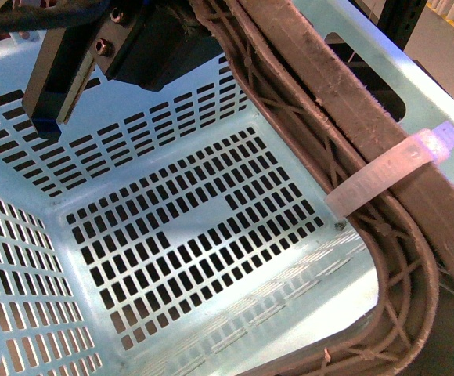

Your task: Pick apple with right arm and hold basket with left

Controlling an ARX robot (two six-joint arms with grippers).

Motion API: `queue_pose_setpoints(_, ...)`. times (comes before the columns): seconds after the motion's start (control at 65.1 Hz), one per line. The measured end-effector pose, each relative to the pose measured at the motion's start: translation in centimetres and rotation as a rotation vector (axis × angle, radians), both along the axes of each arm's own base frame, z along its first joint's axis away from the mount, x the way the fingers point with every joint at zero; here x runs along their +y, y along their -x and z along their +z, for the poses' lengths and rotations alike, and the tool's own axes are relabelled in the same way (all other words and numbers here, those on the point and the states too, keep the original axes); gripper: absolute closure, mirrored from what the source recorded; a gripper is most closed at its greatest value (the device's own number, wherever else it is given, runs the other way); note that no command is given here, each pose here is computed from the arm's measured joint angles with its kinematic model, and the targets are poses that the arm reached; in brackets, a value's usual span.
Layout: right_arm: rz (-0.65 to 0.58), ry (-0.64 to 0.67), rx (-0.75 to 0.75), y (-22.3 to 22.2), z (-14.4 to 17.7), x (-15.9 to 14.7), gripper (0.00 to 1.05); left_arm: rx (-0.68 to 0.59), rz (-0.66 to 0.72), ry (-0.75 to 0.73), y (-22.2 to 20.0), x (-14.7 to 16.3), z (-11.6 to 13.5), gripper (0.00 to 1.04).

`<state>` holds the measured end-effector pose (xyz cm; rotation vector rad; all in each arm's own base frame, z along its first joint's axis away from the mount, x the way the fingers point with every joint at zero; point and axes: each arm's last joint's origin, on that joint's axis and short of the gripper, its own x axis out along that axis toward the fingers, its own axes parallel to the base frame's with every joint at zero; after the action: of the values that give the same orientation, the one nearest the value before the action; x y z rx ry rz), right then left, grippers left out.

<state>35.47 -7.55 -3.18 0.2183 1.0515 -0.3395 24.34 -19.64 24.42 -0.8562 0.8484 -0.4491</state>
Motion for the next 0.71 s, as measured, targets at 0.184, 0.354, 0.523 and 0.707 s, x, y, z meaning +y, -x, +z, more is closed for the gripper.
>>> queue_pose_setpoints(0.184, 0.005, 0.019, -0.068, 0.9, 2.9, -0.7, 0.26, 0.000, 0.000, 0.000, 0.0, 0.0, 0.0, 0.90)
queue_pose_setpoints(0.354, 0.037, 0.008, -0.166, 2.2, 7.1, -1.4, 0.26, 0.000, 0.000, 0.000, 0.0, 0.0, 0.0, 0.90)
queue_pose_setpoints(0.523, 0.072, -0.033, -0.293, 3.8, 12.6, -1.4, 0.26, 0.000, 0.000, 0.000, 0.0, 0.0, 0.0, 0.90)
queue_pose_setpoints(0.707, 0.119, -0.106, -0.477, 4.7, 19.2, 0.0, 0.26, 0.000, 0.000, 0.000, 0.0, 0.0, 0.0, 0.90)
